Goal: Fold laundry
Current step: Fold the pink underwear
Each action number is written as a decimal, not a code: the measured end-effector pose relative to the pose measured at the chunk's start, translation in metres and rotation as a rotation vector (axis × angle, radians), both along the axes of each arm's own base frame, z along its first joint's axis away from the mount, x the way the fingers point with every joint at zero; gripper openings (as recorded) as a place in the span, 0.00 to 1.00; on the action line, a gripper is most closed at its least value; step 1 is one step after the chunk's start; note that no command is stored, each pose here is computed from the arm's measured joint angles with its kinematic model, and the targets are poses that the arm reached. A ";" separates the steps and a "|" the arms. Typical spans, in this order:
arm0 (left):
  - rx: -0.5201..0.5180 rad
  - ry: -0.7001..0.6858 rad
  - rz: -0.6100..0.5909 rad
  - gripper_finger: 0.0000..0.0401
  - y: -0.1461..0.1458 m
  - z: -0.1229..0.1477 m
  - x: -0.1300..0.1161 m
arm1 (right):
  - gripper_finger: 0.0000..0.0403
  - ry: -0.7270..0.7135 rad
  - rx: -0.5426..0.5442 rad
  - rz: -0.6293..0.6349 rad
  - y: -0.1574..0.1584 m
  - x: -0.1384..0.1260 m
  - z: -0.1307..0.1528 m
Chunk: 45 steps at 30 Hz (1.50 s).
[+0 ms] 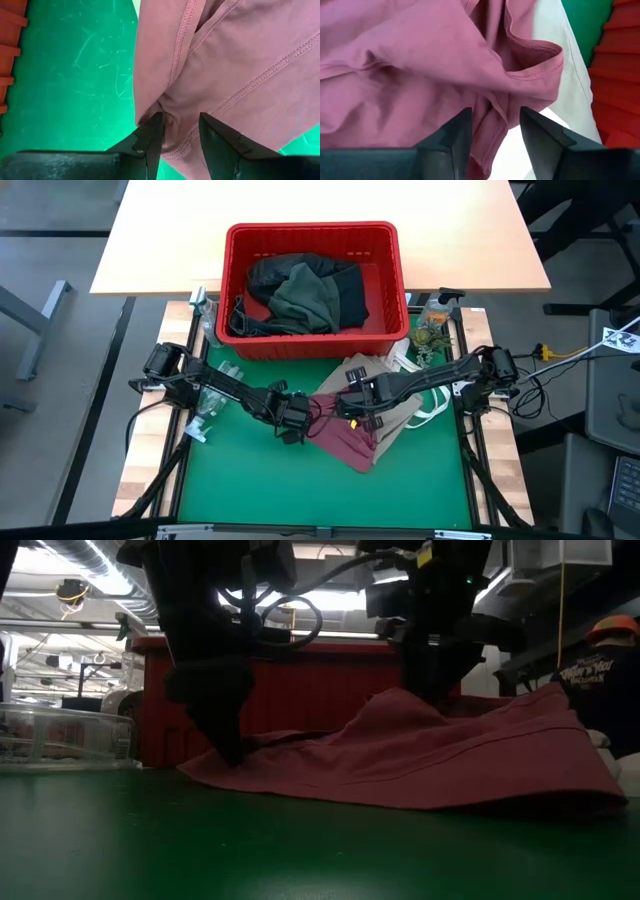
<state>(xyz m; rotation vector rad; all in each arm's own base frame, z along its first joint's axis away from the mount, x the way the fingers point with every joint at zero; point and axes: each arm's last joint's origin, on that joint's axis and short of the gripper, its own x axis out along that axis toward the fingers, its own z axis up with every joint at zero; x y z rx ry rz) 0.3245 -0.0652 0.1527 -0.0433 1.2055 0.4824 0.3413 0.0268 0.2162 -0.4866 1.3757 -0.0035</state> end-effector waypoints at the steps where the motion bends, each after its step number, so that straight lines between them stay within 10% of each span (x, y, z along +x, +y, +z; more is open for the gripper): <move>1: 0.000 0.000 0.000 0.30 0.000 0.000 0.000 | 0.41 0.002 -0.006 -0.001 0.000 0.000 -0.001; 14: 0.000 -0.001 0.000 0.30 0.000 0.000 0.000 | 0.02 0.032 -0.033 0.031 -0.001 0.001 -0.005; 45: 0.062 -0.026 0.039 0.36 0.002 0.001 0.000 | 0.12 0.077 -0.222 -0.200 -0.007 -0.014 -0.003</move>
